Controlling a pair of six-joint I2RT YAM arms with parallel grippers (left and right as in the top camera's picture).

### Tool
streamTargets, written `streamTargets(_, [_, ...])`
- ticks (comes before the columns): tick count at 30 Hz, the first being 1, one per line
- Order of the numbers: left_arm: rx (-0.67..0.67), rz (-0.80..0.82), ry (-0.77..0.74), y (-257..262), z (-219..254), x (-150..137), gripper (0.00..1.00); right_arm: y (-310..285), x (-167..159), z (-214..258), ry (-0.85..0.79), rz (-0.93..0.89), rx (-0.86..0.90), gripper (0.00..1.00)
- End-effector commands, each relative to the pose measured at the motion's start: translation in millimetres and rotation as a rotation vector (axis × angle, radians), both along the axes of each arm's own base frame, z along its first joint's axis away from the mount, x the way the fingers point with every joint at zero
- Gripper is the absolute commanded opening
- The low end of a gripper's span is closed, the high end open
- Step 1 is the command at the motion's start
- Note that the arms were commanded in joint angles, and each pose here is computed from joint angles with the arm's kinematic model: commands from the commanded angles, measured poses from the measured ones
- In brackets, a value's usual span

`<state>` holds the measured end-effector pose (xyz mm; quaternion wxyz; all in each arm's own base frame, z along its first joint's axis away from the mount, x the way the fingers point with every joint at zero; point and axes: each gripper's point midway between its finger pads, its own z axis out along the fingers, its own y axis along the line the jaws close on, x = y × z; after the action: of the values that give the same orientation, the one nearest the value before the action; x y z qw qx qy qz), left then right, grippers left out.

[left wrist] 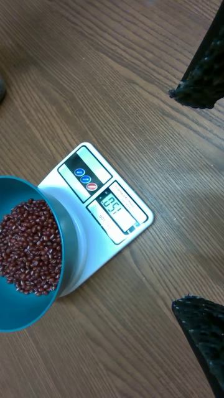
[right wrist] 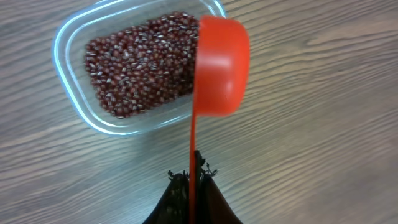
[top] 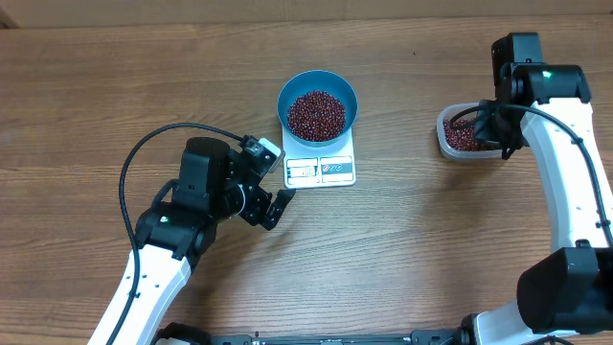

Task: Scoop item into bowl and weigh 150g on scale
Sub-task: 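Lower the scoop into the tub and open the right gripper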

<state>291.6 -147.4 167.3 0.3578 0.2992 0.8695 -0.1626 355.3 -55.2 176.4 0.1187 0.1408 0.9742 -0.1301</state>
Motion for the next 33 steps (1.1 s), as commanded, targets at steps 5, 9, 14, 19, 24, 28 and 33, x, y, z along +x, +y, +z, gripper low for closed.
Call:
streamTargets(5, [-0.009, 0.010, 0.016, 0.7, -2.8, 0.0, 0.99, 38.5, 16.1, -5.1, -0.076, -0.016, 0.334, 0.05])
streamTargets(9, [-0.010, 0.010, 0.016, 0.6, -2.7, 0.0, 1.00, 38.9, 20.6, -3.1, -0.111, -0.126, 0.434, 0.06])
streamTargets(14, [-0.009, 0.010, 0.016, 0.7, -2.9, -0.1, 1.00, 37.5, 25.5, -12.7, -0.140, -0.262, 0.497, 0.25])
streamTargets(19, [-0.010, 0.010, 0.016, 0.6, -2.7, 0.0, 1.00, 48.3, 29.9, -30.9, -0.149, -0.301, 0.579, 0.30])
streamTargets(24, [-0.010, 0.009, 0.016, 0.3, -2.9, -0.3, 1.00, 46.0, 28.8, -34.7, -0.147, -0.323, 0.588, 0.54])
streamTargets(28, [-0.010, 0.009, 0.016, 0.3, -2.7, -0.2, 1.00, 36.3, 19.0, -37.2, -0.116, -0.363, 0.585, 0.65])
streamTargets(33, [-0.010, 0.009, 0.016, 0.3, -2.8, -0.2, 1.00, 27.4, 12.2, -24.7, -0.132, -0.333, 0.605, 0.65])
